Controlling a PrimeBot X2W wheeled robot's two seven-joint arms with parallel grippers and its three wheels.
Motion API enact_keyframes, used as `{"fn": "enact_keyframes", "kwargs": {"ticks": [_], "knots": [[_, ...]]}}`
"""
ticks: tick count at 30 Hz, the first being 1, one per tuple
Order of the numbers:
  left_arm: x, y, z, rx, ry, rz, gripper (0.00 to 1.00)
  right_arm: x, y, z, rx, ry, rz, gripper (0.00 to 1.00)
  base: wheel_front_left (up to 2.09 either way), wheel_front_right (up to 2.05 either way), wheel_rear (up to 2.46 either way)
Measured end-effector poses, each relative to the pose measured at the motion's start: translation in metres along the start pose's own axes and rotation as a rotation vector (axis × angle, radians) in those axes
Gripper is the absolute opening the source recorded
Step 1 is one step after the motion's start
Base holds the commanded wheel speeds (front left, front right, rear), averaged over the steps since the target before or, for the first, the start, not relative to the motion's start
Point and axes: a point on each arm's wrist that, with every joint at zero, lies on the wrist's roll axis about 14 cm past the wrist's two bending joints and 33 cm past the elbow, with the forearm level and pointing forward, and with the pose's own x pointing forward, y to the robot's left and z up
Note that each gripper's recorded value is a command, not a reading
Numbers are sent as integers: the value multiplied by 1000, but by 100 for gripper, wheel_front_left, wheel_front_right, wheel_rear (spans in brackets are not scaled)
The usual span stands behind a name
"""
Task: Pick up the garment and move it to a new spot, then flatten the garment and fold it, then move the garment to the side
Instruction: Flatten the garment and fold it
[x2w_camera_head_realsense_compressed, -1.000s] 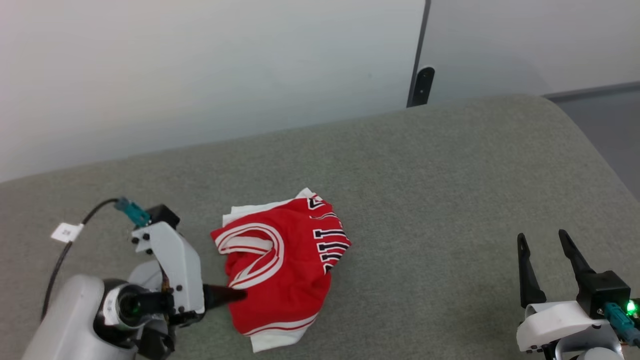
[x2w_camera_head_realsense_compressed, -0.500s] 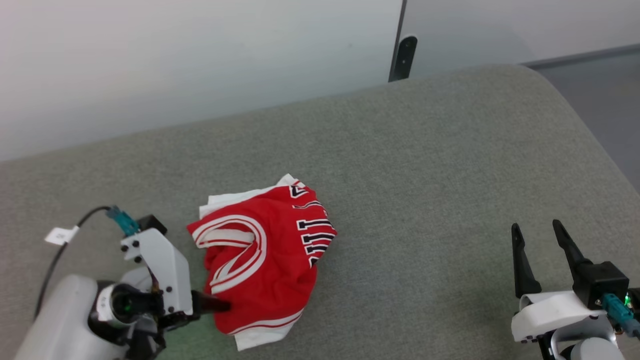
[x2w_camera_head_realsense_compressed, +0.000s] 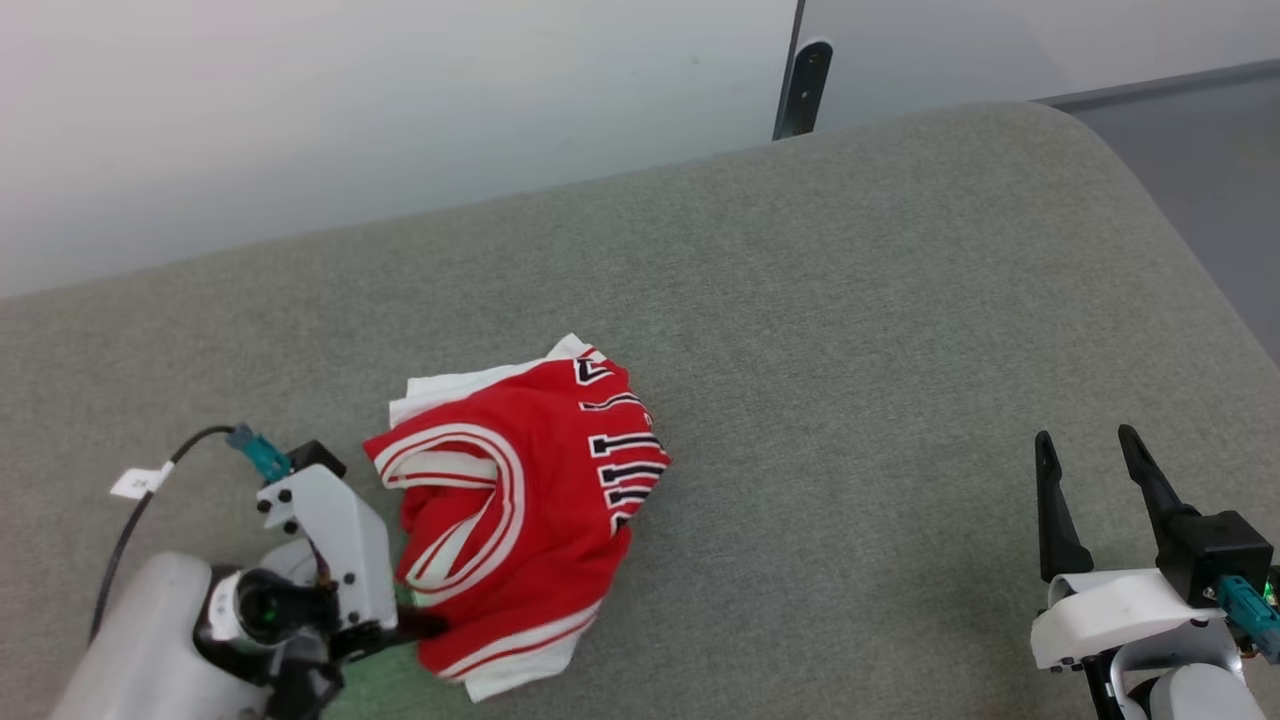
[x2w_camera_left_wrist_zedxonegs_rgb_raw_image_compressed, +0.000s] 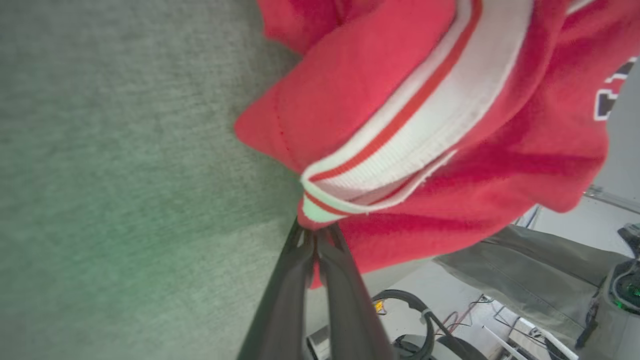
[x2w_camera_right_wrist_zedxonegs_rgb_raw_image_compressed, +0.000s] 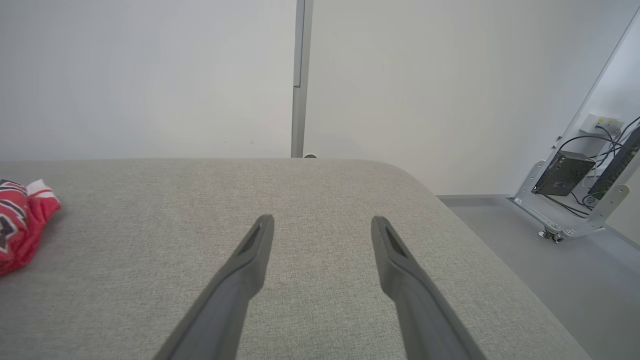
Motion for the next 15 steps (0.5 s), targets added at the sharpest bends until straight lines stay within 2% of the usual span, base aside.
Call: {"fn": "enact_keyframes", "kwargs": {"ticks": [5,10,11,12,15], "knots": [[-15,22,1,63,10,88,0,2,3,1,1,-4,9,100,0,0,0],[-50,54,7,200,28,240,0,4,7,3,0,-9,21,100,0,0,0],[-65,63,13,258,22,295,0,4,9,3,0,-10,25,100,0,0,0],[-65,63,13,258,22,295,0,4,9,3,0,-10,25,100,0,0,0],[-85,73,22,349,17,360,0,5,12,2,-6,-7,37,100,0,0,0]]}}
